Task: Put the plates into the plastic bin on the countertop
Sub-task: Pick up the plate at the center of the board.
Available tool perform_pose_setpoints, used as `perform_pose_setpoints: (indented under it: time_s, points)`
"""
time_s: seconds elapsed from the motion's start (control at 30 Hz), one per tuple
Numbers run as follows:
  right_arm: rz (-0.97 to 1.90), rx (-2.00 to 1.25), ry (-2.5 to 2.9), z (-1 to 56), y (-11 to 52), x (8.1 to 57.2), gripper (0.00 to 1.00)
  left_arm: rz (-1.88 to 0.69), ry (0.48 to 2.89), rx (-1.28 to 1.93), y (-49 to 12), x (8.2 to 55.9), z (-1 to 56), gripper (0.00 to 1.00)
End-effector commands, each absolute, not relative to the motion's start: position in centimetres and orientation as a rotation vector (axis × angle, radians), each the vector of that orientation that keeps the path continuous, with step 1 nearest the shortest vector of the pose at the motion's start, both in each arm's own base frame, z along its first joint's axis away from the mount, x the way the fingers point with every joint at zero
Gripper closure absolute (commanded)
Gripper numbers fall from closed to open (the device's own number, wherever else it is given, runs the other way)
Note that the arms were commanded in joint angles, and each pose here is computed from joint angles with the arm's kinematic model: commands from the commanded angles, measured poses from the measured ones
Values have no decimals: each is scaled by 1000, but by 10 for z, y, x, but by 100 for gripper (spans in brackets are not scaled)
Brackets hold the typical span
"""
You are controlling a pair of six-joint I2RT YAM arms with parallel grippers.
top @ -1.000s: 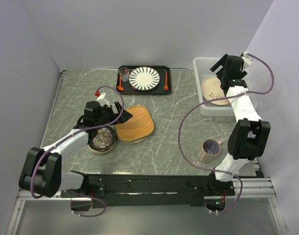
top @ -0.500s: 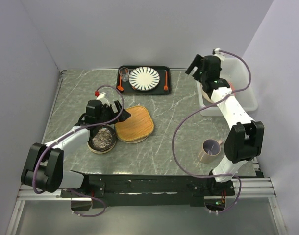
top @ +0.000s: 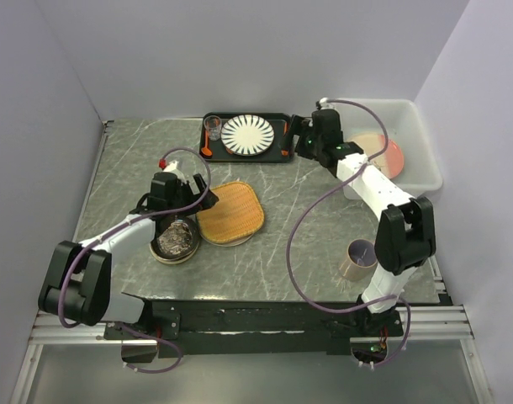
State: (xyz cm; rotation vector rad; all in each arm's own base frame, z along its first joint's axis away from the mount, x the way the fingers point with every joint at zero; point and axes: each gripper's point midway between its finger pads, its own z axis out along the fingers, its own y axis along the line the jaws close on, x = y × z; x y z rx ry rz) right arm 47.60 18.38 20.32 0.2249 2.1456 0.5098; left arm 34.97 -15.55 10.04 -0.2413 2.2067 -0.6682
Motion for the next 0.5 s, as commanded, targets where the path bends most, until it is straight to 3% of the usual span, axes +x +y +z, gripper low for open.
perform_pose_setpoints:
  time_s: [0.0, 0.47]
  points:
    - [624, 133, 2216, 179, 219, 460, 0, -617, 2173, -284, -149, 364, 109, 1]
    - [872, 79, 2338, 117, 258, 422, 4, -577, 2194, -316, -141, 366, 96, 1]
